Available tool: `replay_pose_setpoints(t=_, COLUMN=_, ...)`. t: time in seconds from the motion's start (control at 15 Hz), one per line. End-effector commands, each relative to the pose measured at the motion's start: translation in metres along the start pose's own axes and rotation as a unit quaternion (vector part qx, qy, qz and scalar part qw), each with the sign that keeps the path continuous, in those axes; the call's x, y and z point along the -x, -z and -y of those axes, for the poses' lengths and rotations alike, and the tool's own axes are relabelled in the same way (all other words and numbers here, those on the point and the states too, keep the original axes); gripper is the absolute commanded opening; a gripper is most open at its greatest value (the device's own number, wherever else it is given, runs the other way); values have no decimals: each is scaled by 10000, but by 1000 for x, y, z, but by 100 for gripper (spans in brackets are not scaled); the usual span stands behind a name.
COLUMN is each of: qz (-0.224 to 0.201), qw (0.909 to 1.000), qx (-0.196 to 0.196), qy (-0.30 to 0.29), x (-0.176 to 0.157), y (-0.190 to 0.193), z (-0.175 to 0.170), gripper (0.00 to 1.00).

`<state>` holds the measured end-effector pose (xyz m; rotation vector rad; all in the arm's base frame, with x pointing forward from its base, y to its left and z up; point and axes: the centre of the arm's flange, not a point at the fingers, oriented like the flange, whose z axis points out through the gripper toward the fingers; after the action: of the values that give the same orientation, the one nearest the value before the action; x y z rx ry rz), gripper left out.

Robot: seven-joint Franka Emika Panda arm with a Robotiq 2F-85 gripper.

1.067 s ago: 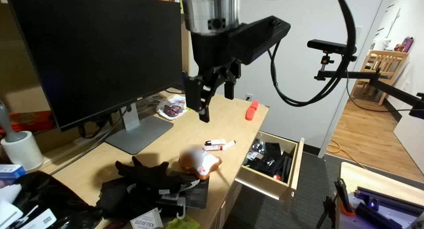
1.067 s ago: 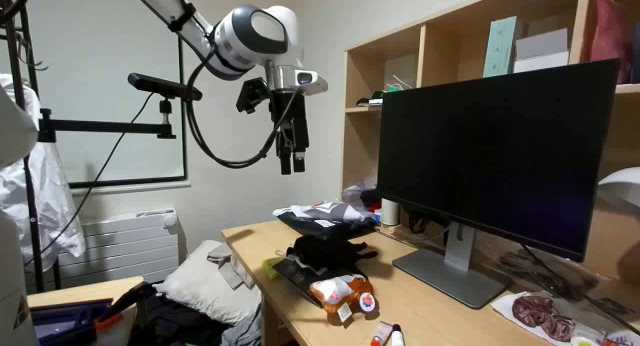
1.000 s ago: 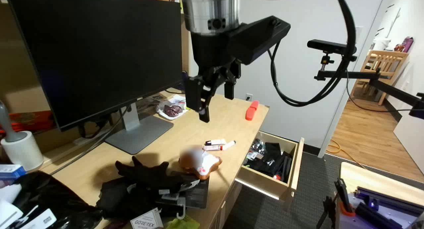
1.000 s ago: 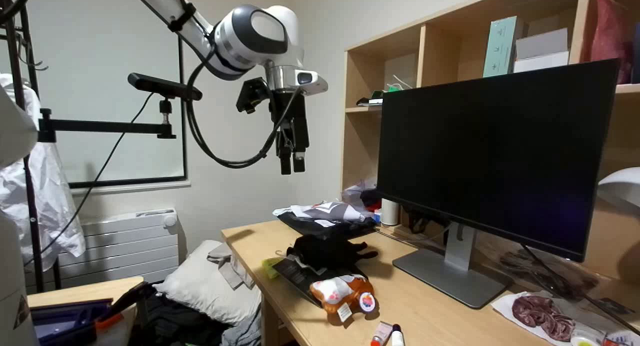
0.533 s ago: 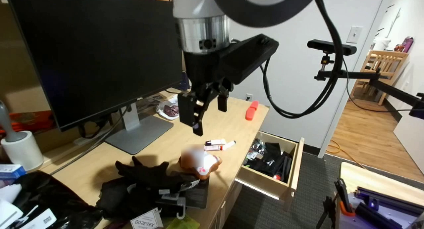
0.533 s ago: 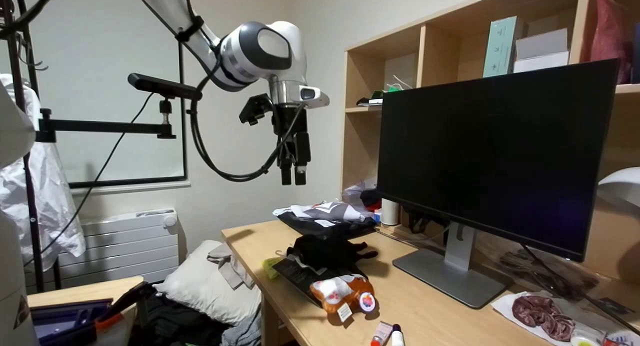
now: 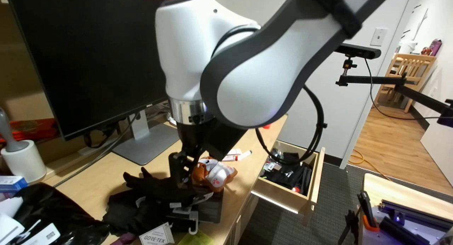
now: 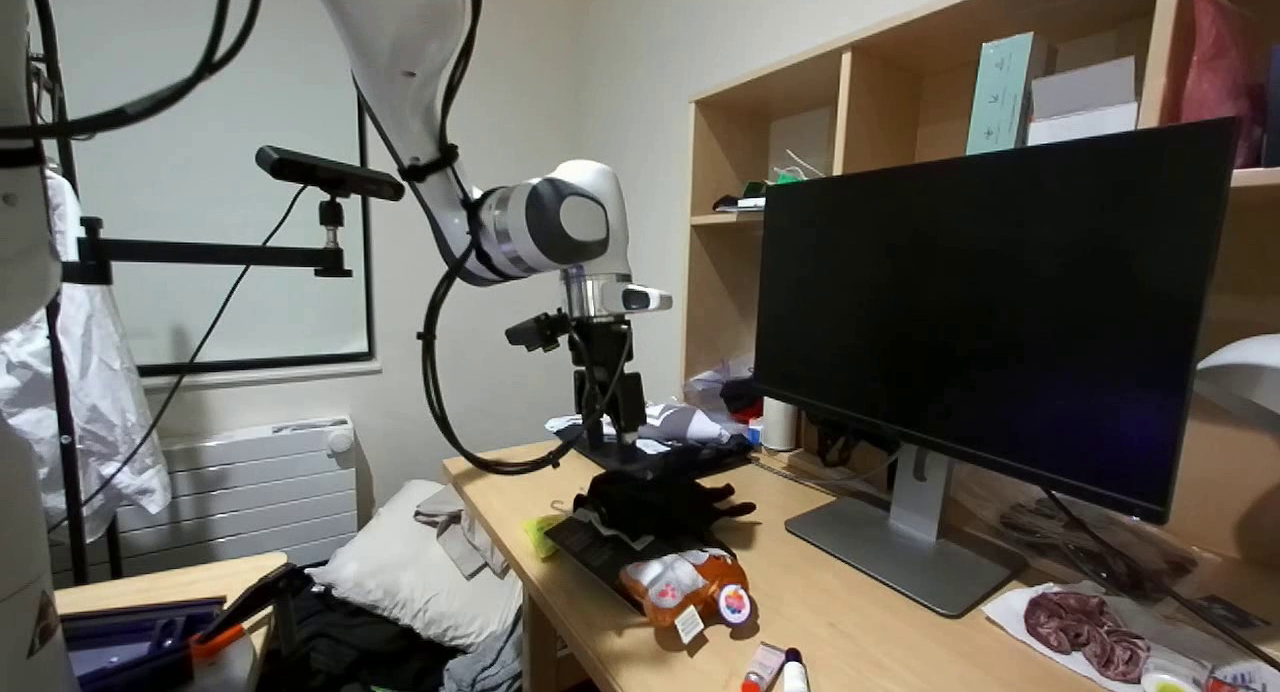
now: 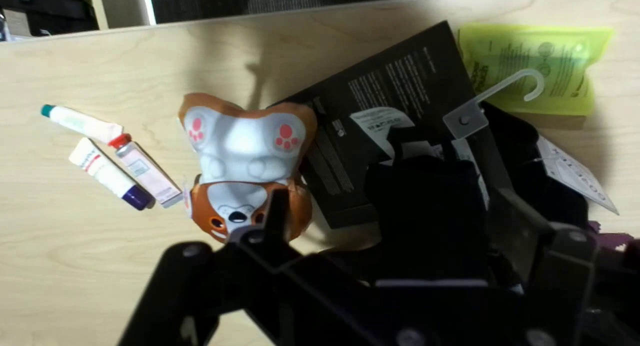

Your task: Pick the pair of gloves on the desk and put them in the drawer

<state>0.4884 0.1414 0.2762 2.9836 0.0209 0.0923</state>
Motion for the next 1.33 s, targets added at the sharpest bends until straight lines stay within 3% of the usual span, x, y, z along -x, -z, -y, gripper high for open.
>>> replay_pose_setpoints(t=0.0, qz=47, qw=10000, qx=-6, qy=1, x=-1, y=-9, z=2, gripper=100)
replay_pose_setpoints(t=0.4, qz=36, qw=9999, qx=-57, qy=-114, x=-5, y=-9, z=3, gripper=100)
replay_pose_setpoints(t=0.8, qz=-203, qw=9961, qx=-737, qy=-446, x=-40, y=-34, z=54, gripper=100)
replay_pose_setpoints(t=1.27, qz=-687, qw=9946, qx=-631, qy=-464, x=-87, y=-65, z=78, gripper=100)
